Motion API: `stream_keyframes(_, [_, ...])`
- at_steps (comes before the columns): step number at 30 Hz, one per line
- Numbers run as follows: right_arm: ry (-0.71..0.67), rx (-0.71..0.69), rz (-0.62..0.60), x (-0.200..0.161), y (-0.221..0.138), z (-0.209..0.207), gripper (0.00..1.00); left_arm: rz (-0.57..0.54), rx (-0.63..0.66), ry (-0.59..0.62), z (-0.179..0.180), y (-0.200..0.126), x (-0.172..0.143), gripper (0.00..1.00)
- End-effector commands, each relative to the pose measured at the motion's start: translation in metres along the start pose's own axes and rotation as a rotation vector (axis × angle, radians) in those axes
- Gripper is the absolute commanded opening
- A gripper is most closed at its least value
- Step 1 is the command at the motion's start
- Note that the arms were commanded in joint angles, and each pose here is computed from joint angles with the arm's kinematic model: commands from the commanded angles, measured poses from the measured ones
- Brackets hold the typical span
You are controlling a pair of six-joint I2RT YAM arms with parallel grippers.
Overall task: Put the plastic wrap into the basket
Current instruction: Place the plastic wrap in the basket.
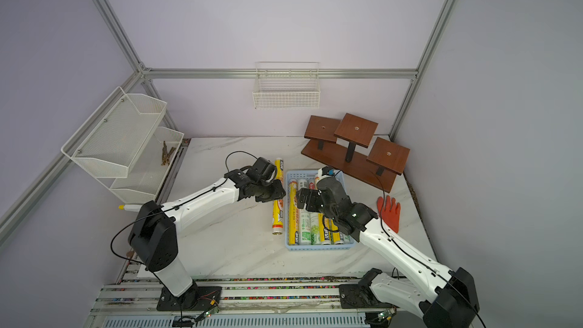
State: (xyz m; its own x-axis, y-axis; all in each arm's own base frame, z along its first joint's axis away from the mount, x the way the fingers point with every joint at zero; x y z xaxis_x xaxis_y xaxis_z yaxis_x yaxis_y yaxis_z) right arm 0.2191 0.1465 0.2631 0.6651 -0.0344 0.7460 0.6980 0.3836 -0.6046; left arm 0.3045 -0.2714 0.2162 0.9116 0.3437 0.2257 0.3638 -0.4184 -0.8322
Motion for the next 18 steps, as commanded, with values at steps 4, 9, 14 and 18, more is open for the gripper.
stream_keyframes(4, [-0.012,-0.104,0.102,-0.021,-0.016,-0.027,0.99,-0.007,-0.12,0.044,-0.052,-0.004,-0.01,0.32])
stream_keyframes(9, [0.01,-0.146,0.118,-0.026,-0.02,-0.036,0.99,0.019,-0.14,0.024,-0.064,0.005,-0.022,0.32])
stream_keyframes(14, [0.033,-0.171,0.098,-0.027,-0.023,-0.04,0.99,0.058,-0.241,-0.078,-0.066,0.014,-0.032,0.32])
stream_keyframes(18, [0.047,-0.18,0.083,-0.028,-0.025,-0.042,0.99,0.064,-0.278,-0.092,-0.073,0.017,-0.04,0.32])
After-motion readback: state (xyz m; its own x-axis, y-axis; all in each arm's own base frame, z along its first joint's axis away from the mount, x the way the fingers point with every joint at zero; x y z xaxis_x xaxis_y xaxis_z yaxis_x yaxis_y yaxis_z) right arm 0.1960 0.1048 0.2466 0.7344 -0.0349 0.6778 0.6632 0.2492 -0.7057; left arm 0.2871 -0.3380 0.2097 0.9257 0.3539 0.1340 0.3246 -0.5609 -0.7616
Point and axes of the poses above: each gripper's point midway between its finger pads, its own y axis out along the fingers, its own z axis along the line the jaws close on, x = y × z, the point moved 9 cm from there along -y, back along the fingers, and after that the axes turned 14 degrees about -y, right-handed, at the moved point
